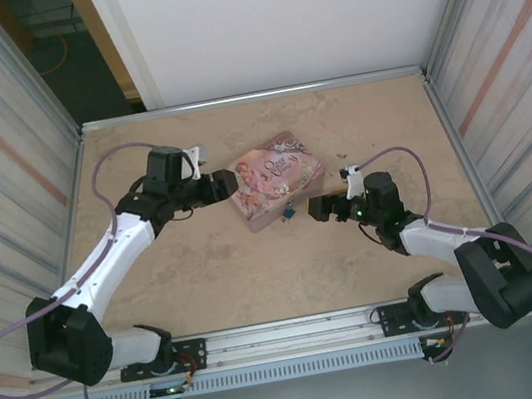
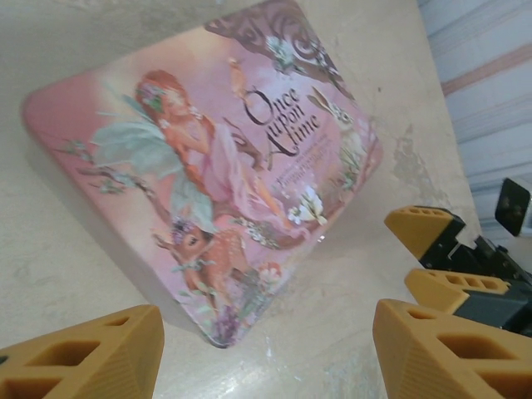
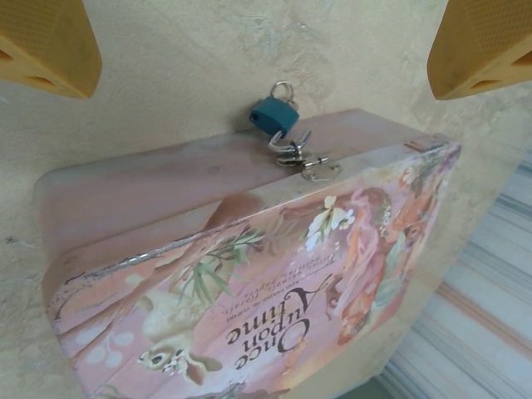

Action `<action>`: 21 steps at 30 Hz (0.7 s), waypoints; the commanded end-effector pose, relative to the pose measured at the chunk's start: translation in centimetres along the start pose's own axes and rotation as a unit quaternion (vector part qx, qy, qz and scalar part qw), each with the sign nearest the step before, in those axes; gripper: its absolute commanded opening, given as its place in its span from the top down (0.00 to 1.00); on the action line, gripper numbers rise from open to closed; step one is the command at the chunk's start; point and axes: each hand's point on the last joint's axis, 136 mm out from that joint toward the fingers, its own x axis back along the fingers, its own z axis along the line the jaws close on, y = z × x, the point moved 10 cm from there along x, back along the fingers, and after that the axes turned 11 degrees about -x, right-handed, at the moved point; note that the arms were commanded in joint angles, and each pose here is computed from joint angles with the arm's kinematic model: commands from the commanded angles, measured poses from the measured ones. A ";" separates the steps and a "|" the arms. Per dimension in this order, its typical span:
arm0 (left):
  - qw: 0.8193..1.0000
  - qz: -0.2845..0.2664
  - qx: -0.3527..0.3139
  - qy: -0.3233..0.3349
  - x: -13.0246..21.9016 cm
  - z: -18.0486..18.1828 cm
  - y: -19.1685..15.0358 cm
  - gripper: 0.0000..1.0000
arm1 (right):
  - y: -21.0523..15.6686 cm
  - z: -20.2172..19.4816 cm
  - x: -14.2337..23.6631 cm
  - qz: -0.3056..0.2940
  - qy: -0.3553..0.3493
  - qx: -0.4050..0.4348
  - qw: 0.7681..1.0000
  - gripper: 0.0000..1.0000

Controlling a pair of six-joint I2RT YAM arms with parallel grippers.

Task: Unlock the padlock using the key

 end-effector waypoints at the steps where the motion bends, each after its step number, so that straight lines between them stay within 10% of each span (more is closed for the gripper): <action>1: 0.999 0.000 -0.019 -0.026 0.3 -1.1 0.0 0.33 | 0.4 0.6 0.1 -0.010 0.039 -0.003 0.999 0.01; 21: 0.995 0.063 -0.016 -0.079 -6.0 -1.7 0.9 0.44 | -0.8 -0.6 -1.6 0.018 0.047 -0.026 0.998 0.01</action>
